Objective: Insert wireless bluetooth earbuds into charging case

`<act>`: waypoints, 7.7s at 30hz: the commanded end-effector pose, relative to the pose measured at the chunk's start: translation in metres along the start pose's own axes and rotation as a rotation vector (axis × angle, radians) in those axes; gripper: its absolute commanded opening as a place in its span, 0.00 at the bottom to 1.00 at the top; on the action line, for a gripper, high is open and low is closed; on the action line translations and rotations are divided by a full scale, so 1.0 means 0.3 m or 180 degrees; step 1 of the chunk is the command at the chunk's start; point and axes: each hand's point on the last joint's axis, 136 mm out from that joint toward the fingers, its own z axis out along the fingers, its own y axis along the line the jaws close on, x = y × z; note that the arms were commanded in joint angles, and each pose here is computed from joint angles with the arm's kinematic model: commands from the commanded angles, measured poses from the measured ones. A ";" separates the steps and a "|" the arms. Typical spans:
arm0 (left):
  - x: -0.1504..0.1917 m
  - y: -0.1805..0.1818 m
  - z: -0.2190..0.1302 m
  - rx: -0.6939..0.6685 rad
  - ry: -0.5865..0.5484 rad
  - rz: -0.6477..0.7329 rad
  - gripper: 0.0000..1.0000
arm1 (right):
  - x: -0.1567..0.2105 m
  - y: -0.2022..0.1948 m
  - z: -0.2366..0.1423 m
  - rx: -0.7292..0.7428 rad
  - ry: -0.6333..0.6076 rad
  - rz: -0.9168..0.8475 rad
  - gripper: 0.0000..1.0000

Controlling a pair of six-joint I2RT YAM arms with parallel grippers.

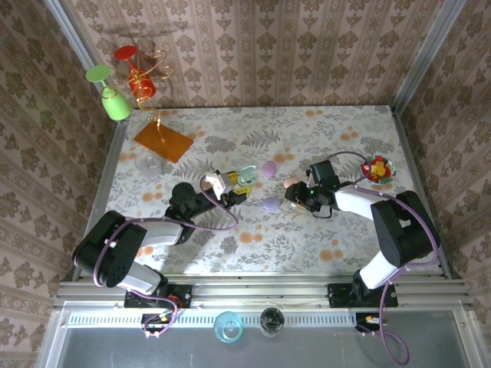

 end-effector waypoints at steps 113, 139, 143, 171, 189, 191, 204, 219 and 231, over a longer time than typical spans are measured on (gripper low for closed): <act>-0.014 -0.066 -0.084 0.0961 -0.0025 -0.0161 0.23 | 0.205 0.753 -0.369 -0.1602 0.0239 -0.2055 0.19; -0.005 -0.076 -0.100 0.0915 -0.0017 -0.0122 0.23 | 0.168 0.739 -0.430 -0.1574 -0.0068 -0.2120 0.48; -0.010 -0.084 -0.106 0.0934 -0.0023 -0.0120 0.23 | 0.121 0.757 -0.462 -0.1620 -0.0220 -0.2085 0.57; -0.040 -0.019 -0.097 0.0553 -0.0089 -0.0043 0.23 | 0.078 0.742 -0.472 -0.1856 -0.0158 -0.1377 0.67; -0.114 0.011 -0.008 0.0239 -0.0270 0.0113 0.24 | 0.126 0.788 -0.365 -0.2525 0.0644 -0.0442 0.68; -0.116 0.014 0.000 0.0222 -0.0276 0.0117 0.24 | 0.127 0.792 -0.360 -0.2558 0.0653 -0.0433 0.68; -0.068 0.029 0.012 0.0158 -0.0181 0.0048 0.26 | 0.097 0.774 -0.363 -0.2637 0.0501 -0.0294 0.16; 0.059 -0.016 -0.054 0.0160 0.0249 0.0191 0.89 | -0.064 0.371 -0.233 -0.1499 -0.0245 0.0277 0.15; 0.100 -0.106 -0.083 0.0632 0.0586 0.0213 0.97 | -0.044 0.020 -0.133 -0.0435 -0.0481 0.0418 0.16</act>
